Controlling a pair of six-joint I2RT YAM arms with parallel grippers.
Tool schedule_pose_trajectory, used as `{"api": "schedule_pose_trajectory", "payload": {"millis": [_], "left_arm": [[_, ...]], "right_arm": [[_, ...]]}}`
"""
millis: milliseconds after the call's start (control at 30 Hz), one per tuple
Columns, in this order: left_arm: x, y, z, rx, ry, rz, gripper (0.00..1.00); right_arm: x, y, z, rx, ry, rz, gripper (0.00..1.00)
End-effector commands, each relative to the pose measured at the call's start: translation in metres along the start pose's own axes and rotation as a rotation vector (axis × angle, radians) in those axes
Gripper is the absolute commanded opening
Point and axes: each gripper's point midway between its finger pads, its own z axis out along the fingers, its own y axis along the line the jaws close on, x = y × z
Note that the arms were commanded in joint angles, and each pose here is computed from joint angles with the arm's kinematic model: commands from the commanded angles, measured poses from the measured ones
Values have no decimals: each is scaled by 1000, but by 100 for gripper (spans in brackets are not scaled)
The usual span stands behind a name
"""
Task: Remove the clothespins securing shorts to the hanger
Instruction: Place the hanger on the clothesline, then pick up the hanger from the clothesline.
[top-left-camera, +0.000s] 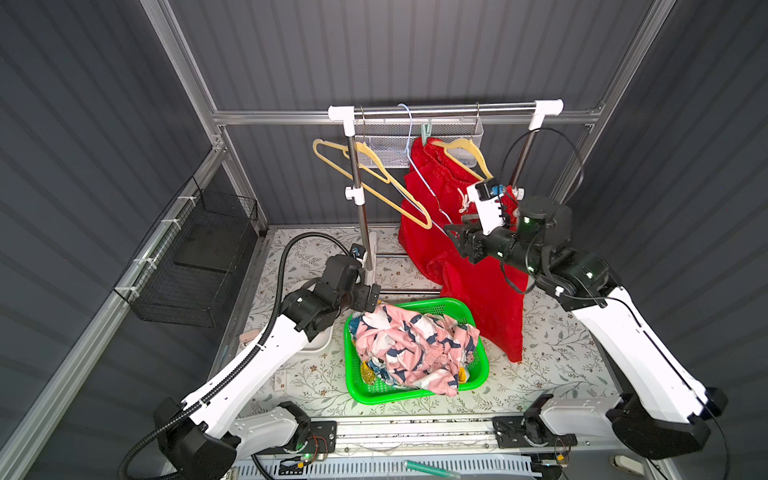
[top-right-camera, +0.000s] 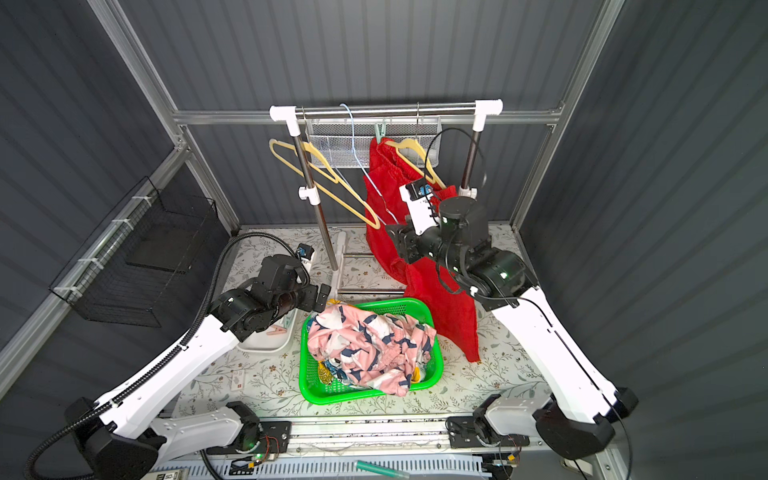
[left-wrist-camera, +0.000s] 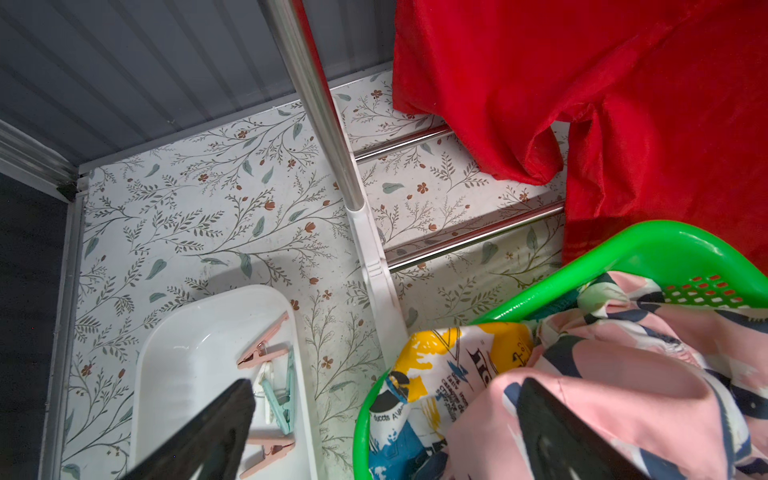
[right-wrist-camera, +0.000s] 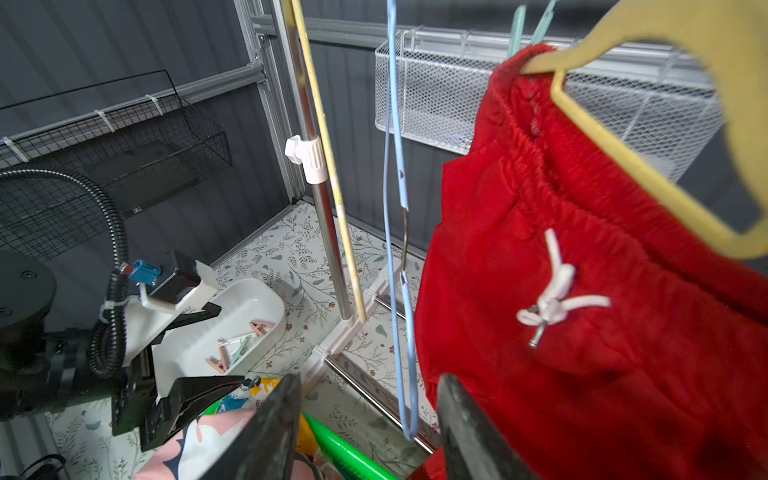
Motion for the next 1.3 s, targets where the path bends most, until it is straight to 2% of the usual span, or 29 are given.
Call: {"api": "schedule_pose_trajectory", "payload": {"millis": [0,167,367,600,767,867,967,1267], "left_arm": [[2,-5,2,32,-8,42,100],[14,-10,8,59,-2,43,100],[19,-17,9,103,-16,50,100],[17,-31,0,193,-65,63,100],[14,-52,-18,338,-133,88,100],[12,-64,-30,420,-168,108,100],[13,-67,-35,449,-187,113,100],[14,-68,-34,451,-174,117,100]], "right_arm": [[-6,-14,-36,82,-47,-25,60],[3,-42,-81,211,-61,-23,69],[19,-74,-95,288,-42,33,74],[35,-85,-83,185,-46,120,77],[32,-83,-76,95,-75,109,77],[30,-87,-70,79,-86,77,75],[24,-82,-66,36,-126,36,73],[19,-91,-54,52,-152,-9,51]]}}
